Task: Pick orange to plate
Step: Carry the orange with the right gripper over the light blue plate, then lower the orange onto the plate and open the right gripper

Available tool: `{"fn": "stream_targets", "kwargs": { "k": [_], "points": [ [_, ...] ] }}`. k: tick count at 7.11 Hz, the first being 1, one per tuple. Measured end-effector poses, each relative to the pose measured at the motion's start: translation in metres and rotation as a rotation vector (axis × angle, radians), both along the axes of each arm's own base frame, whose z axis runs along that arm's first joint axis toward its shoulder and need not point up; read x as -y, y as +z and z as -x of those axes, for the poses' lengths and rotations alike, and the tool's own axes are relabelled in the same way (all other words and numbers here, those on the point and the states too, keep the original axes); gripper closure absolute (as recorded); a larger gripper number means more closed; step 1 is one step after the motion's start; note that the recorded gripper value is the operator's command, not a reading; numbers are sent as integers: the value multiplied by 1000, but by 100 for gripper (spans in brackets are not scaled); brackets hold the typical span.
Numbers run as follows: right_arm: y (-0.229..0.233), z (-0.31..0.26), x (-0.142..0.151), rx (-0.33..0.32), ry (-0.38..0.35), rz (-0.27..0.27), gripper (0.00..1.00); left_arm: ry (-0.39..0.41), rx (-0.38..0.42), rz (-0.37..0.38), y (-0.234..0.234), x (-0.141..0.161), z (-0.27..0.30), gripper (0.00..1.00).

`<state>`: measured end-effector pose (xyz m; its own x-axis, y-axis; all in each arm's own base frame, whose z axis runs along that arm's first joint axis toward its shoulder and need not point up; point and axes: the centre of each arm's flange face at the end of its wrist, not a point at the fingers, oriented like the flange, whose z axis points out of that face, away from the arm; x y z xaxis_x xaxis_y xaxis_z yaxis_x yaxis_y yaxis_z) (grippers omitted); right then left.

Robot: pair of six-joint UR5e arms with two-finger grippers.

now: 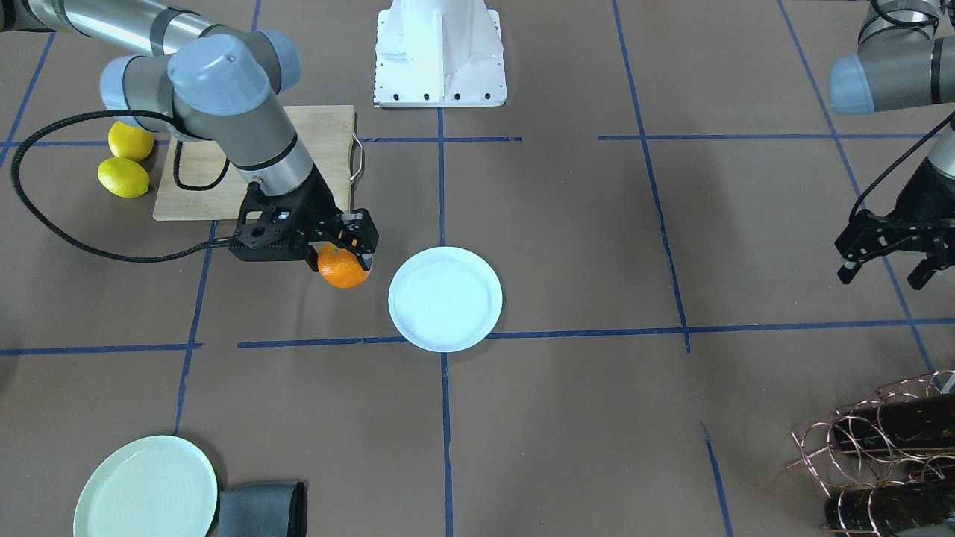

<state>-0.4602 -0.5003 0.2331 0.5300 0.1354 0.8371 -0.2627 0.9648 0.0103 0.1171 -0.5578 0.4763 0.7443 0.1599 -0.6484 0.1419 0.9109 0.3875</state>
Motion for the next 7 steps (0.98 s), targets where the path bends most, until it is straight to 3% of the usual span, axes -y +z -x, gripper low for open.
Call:
{"fn": "stream_targets", "kwargs": {
  "k": [2, 3, 4, 5, 6, 7],
  "points": [
    [-18, 63, 1, -46, 19, -29, 100, 83, 130, -2, 31, 4, 49, 0],
    [-27, 94, 0, -74, 25, -45, 91, 113, 182, 2, 45, 6, 81, 0],
    [-34, 114, -1, -90, 25, -55, 64, 135, 201, 10, 62, 6, 108, 0],
    [-39, 127, 0, -99, 24, -58, 23, 145, 190, 26, 81, 6, 132, 0],
    [-41, 136, 1, -107, 22, -59, 1, 155, 179, 34, 97, 4, 150, 0],
    [-43, 144, 5, -119, 22, -61, 0, 166, 177, 33, 107, 1, 159, 0]
  ]
}}
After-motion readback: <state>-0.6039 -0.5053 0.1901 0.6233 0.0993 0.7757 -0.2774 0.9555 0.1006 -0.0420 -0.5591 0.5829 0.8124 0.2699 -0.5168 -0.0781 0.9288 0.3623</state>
